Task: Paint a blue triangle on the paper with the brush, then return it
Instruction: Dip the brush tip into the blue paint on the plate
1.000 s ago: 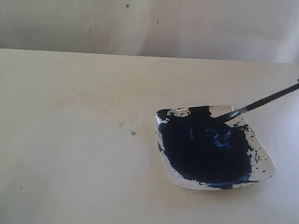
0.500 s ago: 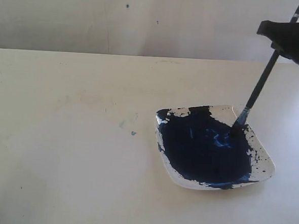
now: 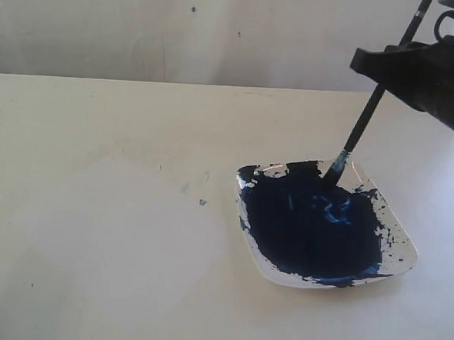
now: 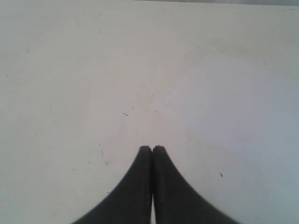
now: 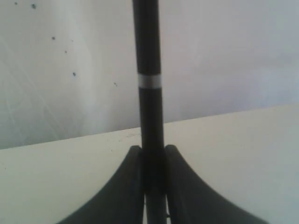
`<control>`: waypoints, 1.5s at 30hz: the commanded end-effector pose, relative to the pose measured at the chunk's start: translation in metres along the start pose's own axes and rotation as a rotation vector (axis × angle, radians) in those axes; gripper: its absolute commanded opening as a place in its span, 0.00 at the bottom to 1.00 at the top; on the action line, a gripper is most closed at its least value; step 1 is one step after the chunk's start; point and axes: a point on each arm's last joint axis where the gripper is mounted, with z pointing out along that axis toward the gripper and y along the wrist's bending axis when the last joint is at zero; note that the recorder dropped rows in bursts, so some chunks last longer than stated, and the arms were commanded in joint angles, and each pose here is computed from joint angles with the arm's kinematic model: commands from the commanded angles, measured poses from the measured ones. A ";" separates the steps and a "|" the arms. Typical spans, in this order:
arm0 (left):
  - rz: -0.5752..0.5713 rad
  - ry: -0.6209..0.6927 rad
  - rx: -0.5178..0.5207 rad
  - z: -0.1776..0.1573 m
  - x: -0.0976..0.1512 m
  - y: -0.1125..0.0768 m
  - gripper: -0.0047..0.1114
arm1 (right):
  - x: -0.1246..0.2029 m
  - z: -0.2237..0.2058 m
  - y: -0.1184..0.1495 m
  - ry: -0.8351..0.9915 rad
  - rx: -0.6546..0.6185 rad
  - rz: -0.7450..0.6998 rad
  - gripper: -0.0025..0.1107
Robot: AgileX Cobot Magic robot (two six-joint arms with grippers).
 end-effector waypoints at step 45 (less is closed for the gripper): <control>-0.010 -0.004 0.010 0.000 0.000 -0.001 0.04 | 0.011 -0.011 -0.010 0.048 -0.345 -0.250 0.02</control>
